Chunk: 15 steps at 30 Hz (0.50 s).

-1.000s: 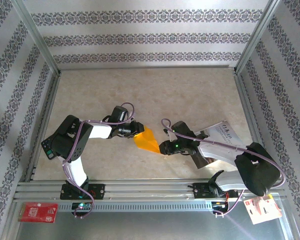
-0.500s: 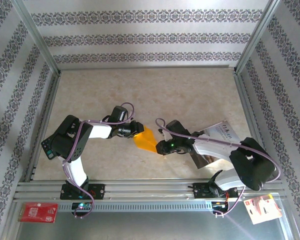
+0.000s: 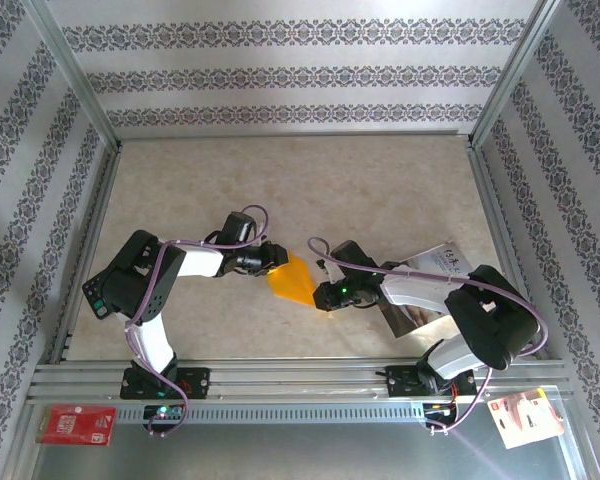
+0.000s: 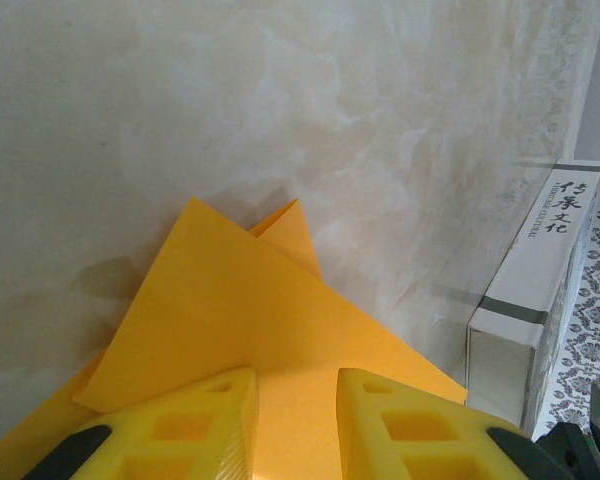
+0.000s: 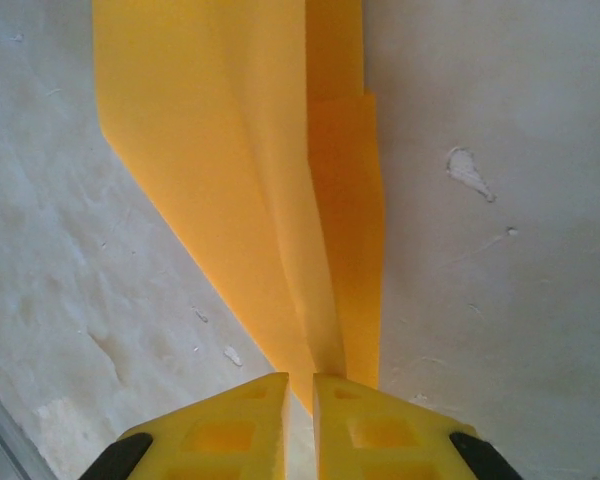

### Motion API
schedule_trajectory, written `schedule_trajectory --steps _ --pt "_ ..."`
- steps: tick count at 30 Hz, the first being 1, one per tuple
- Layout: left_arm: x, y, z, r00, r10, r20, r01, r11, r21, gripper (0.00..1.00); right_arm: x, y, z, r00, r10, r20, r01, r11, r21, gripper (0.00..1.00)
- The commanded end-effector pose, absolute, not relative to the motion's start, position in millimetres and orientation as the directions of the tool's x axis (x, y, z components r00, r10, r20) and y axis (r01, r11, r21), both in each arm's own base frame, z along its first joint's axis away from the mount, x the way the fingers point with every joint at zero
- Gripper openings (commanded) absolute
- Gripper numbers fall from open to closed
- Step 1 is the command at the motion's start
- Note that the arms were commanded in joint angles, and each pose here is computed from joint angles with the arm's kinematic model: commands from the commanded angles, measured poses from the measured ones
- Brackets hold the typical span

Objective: Fold a paper plane with a square sheet of paper (pick it up from the middle)
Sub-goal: Fourth fold the wing at the center of the table.

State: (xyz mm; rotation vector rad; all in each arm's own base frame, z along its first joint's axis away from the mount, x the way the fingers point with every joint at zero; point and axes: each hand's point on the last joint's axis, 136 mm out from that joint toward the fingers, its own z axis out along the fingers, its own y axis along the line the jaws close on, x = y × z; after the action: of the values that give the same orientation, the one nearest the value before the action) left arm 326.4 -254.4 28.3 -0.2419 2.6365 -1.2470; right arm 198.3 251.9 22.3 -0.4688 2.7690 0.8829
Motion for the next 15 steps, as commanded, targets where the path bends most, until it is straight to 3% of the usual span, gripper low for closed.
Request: schedule_trajectory --steps 1,15 --pt "312.7 -233.7 -3.1 -0.966 -0.254 -0.053 -0.145 0.698 -0.701 0.27 206.8 255.9 26.7 -0.920 -0.247 -0.305 -0.380 0.758 0.530 0.15" --pt "311.9 -233.7 -3.2 -0.966 -0.253 -0.050 -0.146 0.697 -0.702 0.27 206.8 250.5 18.8 -0.921 -0.257 -0.294 -0.379 0.770 0.513 0.14"
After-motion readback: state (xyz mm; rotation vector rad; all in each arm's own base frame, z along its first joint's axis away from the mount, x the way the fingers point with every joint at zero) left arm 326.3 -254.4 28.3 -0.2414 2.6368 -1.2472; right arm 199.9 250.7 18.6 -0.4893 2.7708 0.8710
